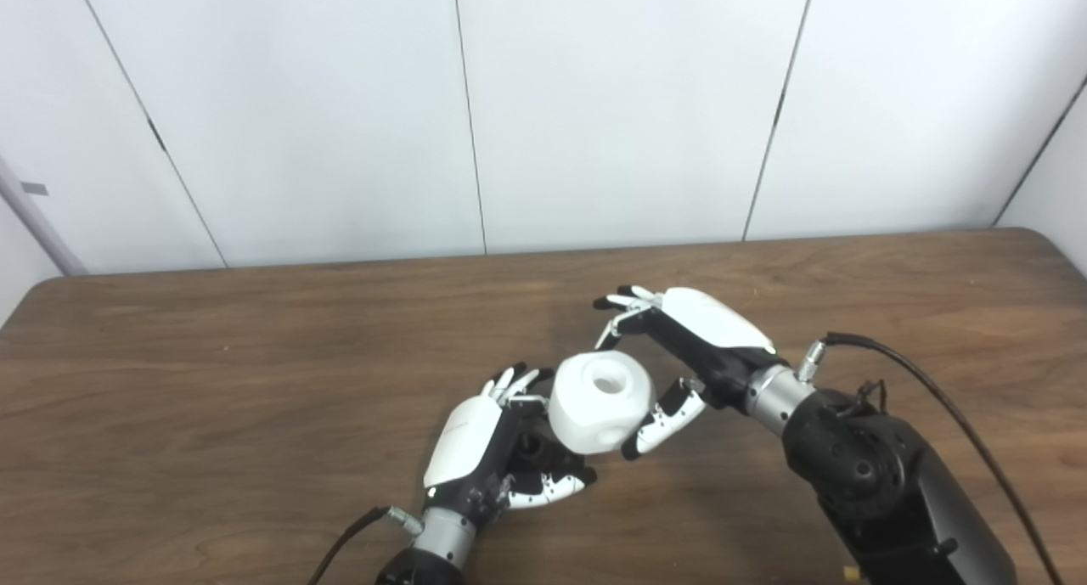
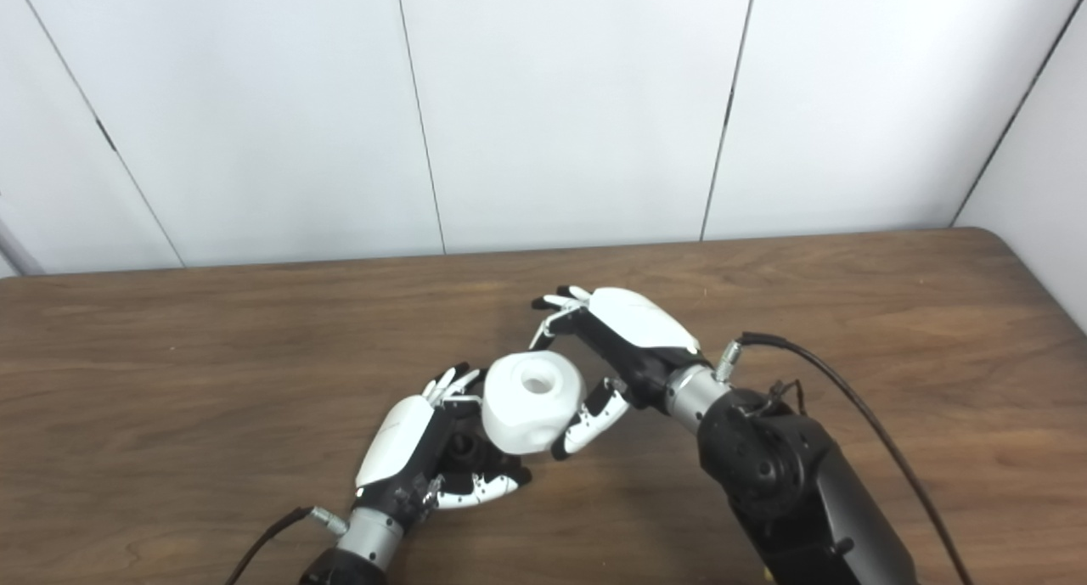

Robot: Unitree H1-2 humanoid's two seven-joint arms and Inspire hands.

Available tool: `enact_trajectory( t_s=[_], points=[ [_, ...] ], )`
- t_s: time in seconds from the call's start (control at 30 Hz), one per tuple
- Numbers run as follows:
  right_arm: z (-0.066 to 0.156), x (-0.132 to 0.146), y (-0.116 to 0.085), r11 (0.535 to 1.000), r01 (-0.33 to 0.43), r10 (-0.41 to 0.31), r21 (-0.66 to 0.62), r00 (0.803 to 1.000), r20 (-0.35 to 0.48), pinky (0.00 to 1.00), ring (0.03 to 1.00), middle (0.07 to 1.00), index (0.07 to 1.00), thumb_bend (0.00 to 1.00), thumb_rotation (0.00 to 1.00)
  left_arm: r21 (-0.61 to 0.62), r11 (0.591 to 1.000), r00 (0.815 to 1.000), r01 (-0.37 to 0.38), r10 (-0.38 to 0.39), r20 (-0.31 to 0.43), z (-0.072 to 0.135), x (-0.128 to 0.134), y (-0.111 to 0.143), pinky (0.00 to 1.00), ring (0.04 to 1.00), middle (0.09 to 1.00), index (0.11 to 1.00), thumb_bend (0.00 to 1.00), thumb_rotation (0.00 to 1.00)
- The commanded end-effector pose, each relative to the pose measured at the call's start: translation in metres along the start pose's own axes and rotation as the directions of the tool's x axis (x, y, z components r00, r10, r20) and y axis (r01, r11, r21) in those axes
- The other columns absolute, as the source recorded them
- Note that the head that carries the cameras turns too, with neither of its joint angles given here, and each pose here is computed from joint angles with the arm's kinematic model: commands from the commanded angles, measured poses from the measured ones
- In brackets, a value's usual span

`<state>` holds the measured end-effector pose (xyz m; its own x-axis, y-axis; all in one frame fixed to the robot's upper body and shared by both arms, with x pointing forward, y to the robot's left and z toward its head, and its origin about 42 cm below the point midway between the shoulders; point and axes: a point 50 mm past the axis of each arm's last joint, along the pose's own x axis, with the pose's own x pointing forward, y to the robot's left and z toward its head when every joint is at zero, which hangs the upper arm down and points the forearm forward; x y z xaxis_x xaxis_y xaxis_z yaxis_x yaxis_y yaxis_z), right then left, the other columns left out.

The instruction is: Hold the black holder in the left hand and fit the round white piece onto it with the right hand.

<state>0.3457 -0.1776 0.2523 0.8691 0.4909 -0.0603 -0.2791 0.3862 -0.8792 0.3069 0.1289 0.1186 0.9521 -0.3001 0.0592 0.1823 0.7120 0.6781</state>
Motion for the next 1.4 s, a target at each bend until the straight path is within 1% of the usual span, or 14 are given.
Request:
enact_trajectory(
  t_s=[0.0, 0.5, 0.93, 1.13, 1.37],
  points=[
    [0.015, 0.005, -0.018, 0.997, 0.071, -0.068, -0.033, 0.995, 0.076, 0.99, 0.985, 0.914, 0.477, 0.51, 0.13, 0.015, 1.000, 0.999, 0.008, -0.007, -0.054, -0.014, -0.002, 0.002, 1.00, 1.000, 0.917, 0.479, 0.52, 0.04],
    [0.030, 0.014, -0.014, 0.998, 0.061, -0.059, -0.013, 0.991, 0.119, 0.98, 0.993, 0.918, 0.477, 0.52, 0.13, 0.008, 1.000, 0.999, 0.007, -0.006, -0.054, -0.010, 0.001, -0.002, 1.00, 1.000, 0.916, 0.479, 0.52, 0.04],
    [0.035, 0.014, 0.003, 0.999, 0.027, -0.030, 0.020, 0.991, 0.130, 0.98, 0.983, 0.916, 0.478, 0.52, 0.13, 0.000, 1.000, 0.999, 0.004, -0.004, -0.050, -0.004, -0.001, -0.004, 1.00, 1.000, 0.918, 0.479, 0.52, 0.04],
    [0.036, 0.015, 0.010, 1.000, 0.012, -0.016, 0.029, 0.991, 0.136, 0.99, 0.981, 0.914, 0.478, 0.51, 0.13, -0.001, 1.000, 0.998, -0.001, 0.001, -0.055, -0.004, -0.002, -0.001, 1.00, 1.000, 0.920, 0.479, 0.52, 0.04],
    [0.035, 0.018, 0.013, 1.000, 0.004, -0.008, 0.029, 0.991, 0.137, 0.99, 0.979, 0.912, 0.477, 0.51, 0.13, 0.002, 1.000, 0.998, -0.014, 0.014, -0.055, -0.002, -0.001, 0.006, 1.00, 1.000, 0.928, 0.480, 0.52, 0.05]
  ],
)
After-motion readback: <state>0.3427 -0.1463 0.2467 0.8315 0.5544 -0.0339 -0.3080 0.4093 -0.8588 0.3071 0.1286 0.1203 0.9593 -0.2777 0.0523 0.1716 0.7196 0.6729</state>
